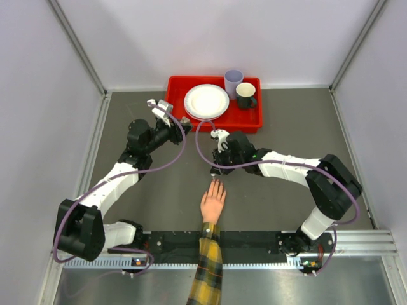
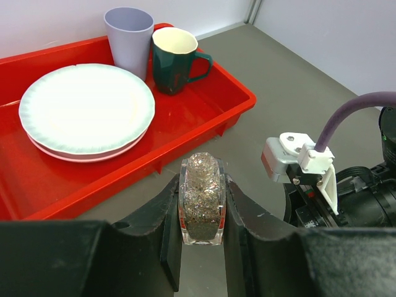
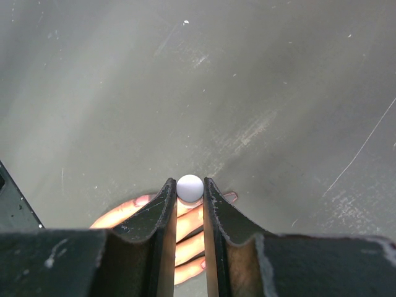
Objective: Paint the nails
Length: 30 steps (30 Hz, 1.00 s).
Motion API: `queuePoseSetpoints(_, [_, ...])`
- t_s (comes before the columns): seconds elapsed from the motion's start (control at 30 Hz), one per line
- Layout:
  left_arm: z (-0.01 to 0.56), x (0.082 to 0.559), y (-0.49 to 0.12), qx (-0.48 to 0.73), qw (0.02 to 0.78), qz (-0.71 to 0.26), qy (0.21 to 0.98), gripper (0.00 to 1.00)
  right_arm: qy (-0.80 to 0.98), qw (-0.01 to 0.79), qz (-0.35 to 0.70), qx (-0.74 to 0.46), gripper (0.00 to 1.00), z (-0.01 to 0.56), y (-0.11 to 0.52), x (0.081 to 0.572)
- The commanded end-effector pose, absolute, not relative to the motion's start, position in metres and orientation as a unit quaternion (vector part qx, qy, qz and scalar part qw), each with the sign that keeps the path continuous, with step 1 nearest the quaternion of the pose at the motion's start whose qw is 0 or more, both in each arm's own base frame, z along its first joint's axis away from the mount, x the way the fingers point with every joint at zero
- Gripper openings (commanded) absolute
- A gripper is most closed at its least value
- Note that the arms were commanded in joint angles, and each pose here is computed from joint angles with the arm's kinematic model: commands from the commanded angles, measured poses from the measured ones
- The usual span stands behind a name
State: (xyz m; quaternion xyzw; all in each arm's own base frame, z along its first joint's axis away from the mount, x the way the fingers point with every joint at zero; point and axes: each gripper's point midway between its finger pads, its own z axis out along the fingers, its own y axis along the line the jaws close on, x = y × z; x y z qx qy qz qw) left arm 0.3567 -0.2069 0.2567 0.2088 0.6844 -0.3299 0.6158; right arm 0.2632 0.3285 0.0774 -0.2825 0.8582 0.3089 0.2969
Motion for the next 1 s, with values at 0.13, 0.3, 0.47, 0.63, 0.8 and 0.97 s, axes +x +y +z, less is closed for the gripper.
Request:
queuePoseSetpoints(0.13, [0.279,0.354,-0.204,0.215,0.646,-0.327,0.655,0.0,0.852,0.31,0.313,-0.284,0.0,0.079,0.336,0.268])
queuePoseSetpoints(0.3, [0.278,0.354,-0.204,0.215,0.645,-0.327,0.657,0.0,0.853,0.312,0.308,-0.282,0.0,0.076,0.334,0.271])
queuePoseSetpoints(0.47, [0.278,0.355,-0.204,0.216,0.645,-0.327,0.657,0.0,0.856,0.313,0.302,-0.28,0.0,0.074,0.331,0.274])
queuePoseSetpoints(0.63, [0.277,0.355,-0.204,0.216,0.644,-0.326,0.657,0.0,0.856,0.312,0.302,-0.28,0.0,0.074,0.331,0.274])
queuePoseSetpoints(0.8, [0.277,0.355,-0.204,0.216,0.644,-0.326,0.658,0.0,0.857,0.305,0.305,-0.281,0.0,0.071,0.331,0.271])
queuePoseSetpoints(0.97, [0.277,0.355,-0.204,0.217,0.645,-0.324,0.658,0.0,0.859,0.301,0.305,-0.28,0.0,0.068,0.329,0.268])
